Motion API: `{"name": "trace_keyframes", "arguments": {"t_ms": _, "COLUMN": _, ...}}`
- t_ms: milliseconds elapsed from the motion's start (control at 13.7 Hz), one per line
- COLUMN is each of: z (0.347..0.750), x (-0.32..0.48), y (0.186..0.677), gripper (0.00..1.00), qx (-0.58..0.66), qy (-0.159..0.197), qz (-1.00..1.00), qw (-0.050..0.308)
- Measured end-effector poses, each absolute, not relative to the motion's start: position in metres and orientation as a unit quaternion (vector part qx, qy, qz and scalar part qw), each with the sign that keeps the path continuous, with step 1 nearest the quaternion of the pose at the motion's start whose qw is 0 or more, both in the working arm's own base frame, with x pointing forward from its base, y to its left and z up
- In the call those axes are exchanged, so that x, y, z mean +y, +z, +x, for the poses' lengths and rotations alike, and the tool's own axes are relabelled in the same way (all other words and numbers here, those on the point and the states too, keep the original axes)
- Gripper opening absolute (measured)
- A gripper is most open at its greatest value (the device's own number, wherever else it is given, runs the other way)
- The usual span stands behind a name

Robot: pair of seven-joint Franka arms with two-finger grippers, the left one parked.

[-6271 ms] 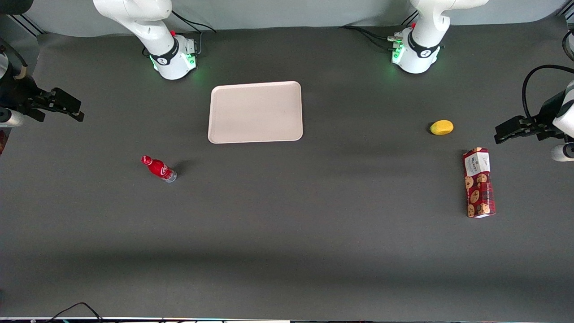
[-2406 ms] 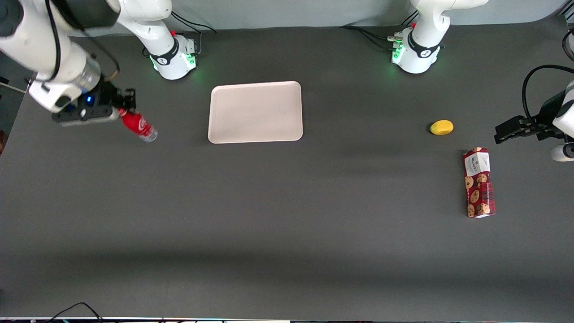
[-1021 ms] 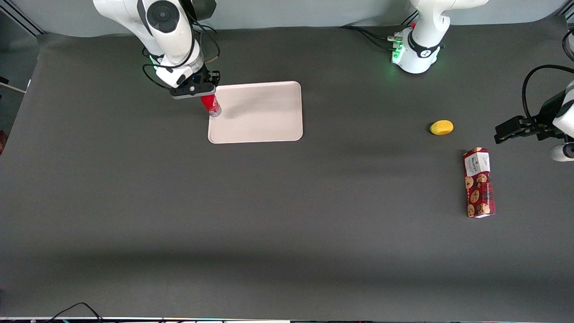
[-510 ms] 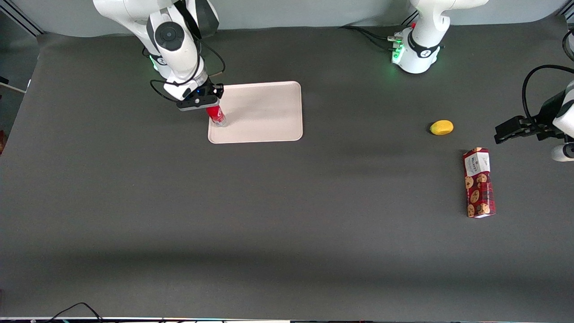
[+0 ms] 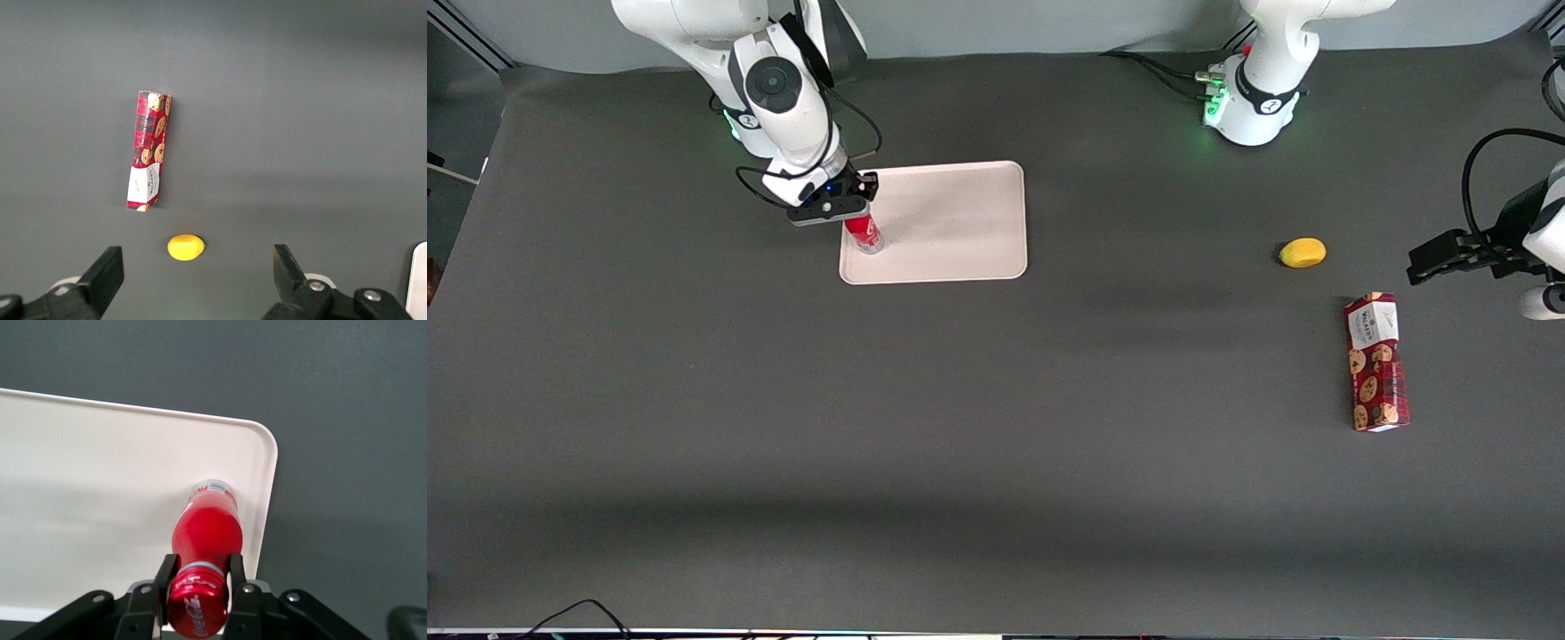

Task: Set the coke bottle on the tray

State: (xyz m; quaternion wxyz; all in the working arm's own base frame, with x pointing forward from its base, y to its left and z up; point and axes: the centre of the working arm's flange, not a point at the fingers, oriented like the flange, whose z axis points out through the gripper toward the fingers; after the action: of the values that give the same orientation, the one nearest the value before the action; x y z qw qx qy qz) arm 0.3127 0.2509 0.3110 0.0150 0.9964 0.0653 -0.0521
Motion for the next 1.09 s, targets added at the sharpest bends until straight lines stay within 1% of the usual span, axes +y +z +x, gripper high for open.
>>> {"name": "trace_keyframes", "arguments": {"t_ms": 73, "z": 0.313, "x": 0.251, "y": 0.311, "gripper": 0.39, "qx": 0.065, "qy": -0.052, "qz": 0.996, "qw": 0.015}}
{"name": "trace_keyframes", "arguments": {"t_ms": 146, "z": 0.313, "x": 0.251, "y": 0.311, "gripper": 0.44, "qx": 0.065, "qy": -0.052, "qz": 0.996, "qw": 0.015}}
{"name": "trace_keyframes", "arguments": {"t_ms": 219, "z": 0.313, "x": 0.251, "y": 0.311, "gripper": 0.55, "qx": 0.065, "qy": -0.052, "qz": 0.996, "qw": 0.015}}
{"name": "trace_keyframes", "arguments": {"t_ms": 365, "z": 0.313, "x": 0.251, "y": 0.312, "gripper": 0.72, "qx": 0.063, "qy": -0.051, "qz": 0.997, "qw": 0.014}}
{"name": "trace_keyframes", "arguments": {"t_ms": 438, "z": 0.315, "x": 0.251, "y": 0.313, "gripper": 0.83, "qx": 0.060, "qy": -0.050, "qz": 0.997, "qw": 0.013}}
{"name": "trace_keyframes", "arguments": {"t_ms": 583, "z": 0.326, "x": 0.245, "y": 0.327, "gripper": 1.00, "qx": 0.045, "qy": -0.046, "qz": 0.998, "qw": 0.007}}
{"name": "trace_keyframes", "arguments": {"t_ms": 802, "z": 0.365, "x": 0.212, "y": 0.387, "gripper": 1.00, "qx": -0.012, "qy": -0.027, "qz": 0.999, "qw": -0.026}}
{"name": "trace_keyframes", "arguments": {"t_ms": 948, "z": 0.394, "x": 0.186, "y": 0.438, "gripper": 1.00, "qx": -0.046, "qy": -0.002, "qz": 0.997, "qw": -0.056}}
{"name": "trace_keyframes", "arguments": {"t_ms": 1021, "z": 0.406, "x": 0.175, "y": 0.459, "gripper": 1.00, "qx": -0.054, "qy": 0.013, "qz": 0.997, "qw": -0.061}}
{"name": "trace_keyframes", "arguments": {"t_ms": 1094, "z": 0.417, "x": 0.165, "y": 0.475, "gripper": 1.00, "qx": -0.055, "qy": 0.031, "qz": 0.997, "qw": -0.054}}
